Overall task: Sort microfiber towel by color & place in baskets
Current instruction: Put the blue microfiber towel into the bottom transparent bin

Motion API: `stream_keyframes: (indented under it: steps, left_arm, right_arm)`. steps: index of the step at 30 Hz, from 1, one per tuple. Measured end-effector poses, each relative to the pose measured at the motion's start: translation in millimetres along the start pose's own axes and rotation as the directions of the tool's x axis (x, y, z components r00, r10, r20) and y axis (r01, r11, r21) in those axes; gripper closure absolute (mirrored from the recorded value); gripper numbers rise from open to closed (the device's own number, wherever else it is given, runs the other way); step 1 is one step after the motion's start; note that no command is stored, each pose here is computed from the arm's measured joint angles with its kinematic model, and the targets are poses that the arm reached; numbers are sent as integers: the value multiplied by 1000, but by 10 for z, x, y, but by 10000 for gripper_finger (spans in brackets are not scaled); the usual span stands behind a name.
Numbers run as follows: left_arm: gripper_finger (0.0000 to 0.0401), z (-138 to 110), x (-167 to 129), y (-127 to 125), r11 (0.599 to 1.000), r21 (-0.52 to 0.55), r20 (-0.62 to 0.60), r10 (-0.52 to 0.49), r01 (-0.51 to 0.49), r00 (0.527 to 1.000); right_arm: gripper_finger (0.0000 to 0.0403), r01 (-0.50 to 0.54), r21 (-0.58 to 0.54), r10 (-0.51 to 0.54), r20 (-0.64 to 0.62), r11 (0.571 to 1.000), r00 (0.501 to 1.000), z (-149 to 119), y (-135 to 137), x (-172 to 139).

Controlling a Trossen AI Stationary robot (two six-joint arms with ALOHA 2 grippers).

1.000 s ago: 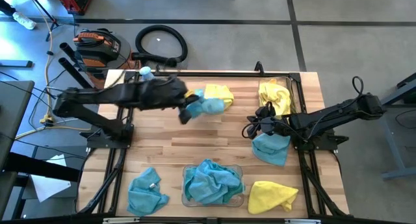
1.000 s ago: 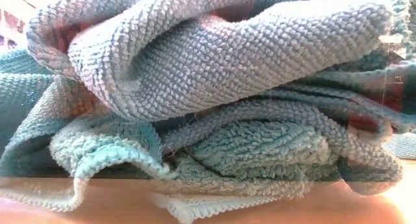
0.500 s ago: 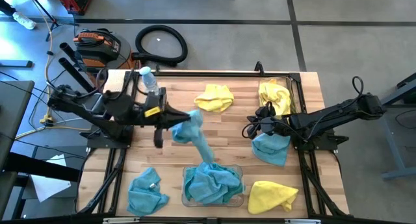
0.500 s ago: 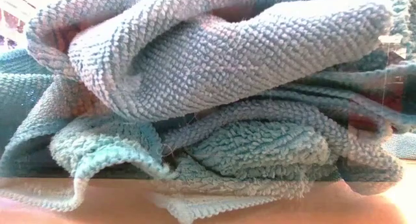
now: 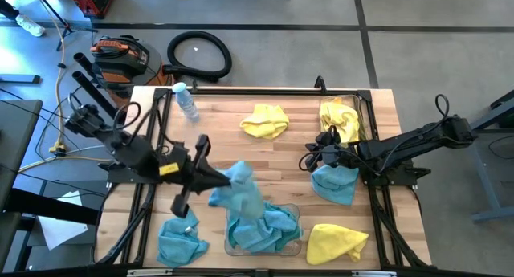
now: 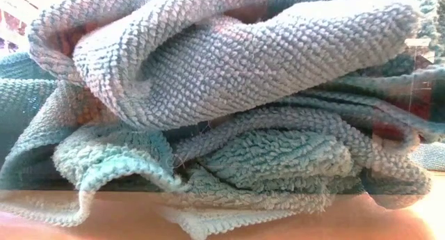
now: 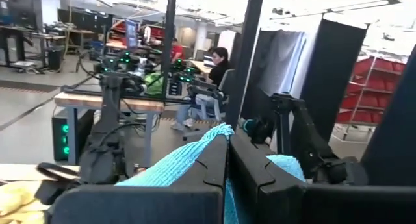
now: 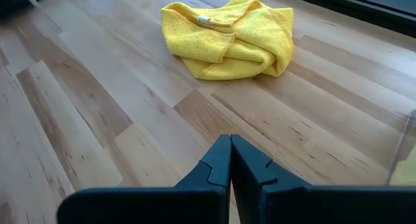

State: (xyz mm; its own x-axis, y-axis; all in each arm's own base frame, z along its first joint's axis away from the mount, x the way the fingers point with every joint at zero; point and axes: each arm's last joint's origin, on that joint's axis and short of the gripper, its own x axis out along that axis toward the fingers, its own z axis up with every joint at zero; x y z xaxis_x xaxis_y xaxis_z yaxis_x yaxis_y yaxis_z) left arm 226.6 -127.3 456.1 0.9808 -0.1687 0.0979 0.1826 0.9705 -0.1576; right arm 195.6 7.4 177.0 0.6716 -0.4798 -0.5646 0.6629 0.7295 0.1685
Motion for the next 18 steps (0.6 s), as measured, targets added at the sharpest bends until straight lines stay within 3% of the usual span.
stream_keyframes:
  steps: [4,8,14,18]
  left_arm:
    - [401,-50,165,-143,1000,16,-52,-16,17,999]
    - [401,-220,369,-244,999,43,-197,1,8,980]
    - [401,-596,645,-267,997,9,-368,80,-82,927]
    - [401,-769,801,-141,988,-2,-423,141,-157,895]
  right_arm:
    - [402,1,20,-1,-1,1000,1000,-1,-1,0]
    - [402,1,19,-1,-2,1000,1000,-2,-2,0]
    - [402,9,31,-8,-10,999,1000,-13,-4,8]
    - [402,15,49,-15,-18,999,1000,-25,-5,18]
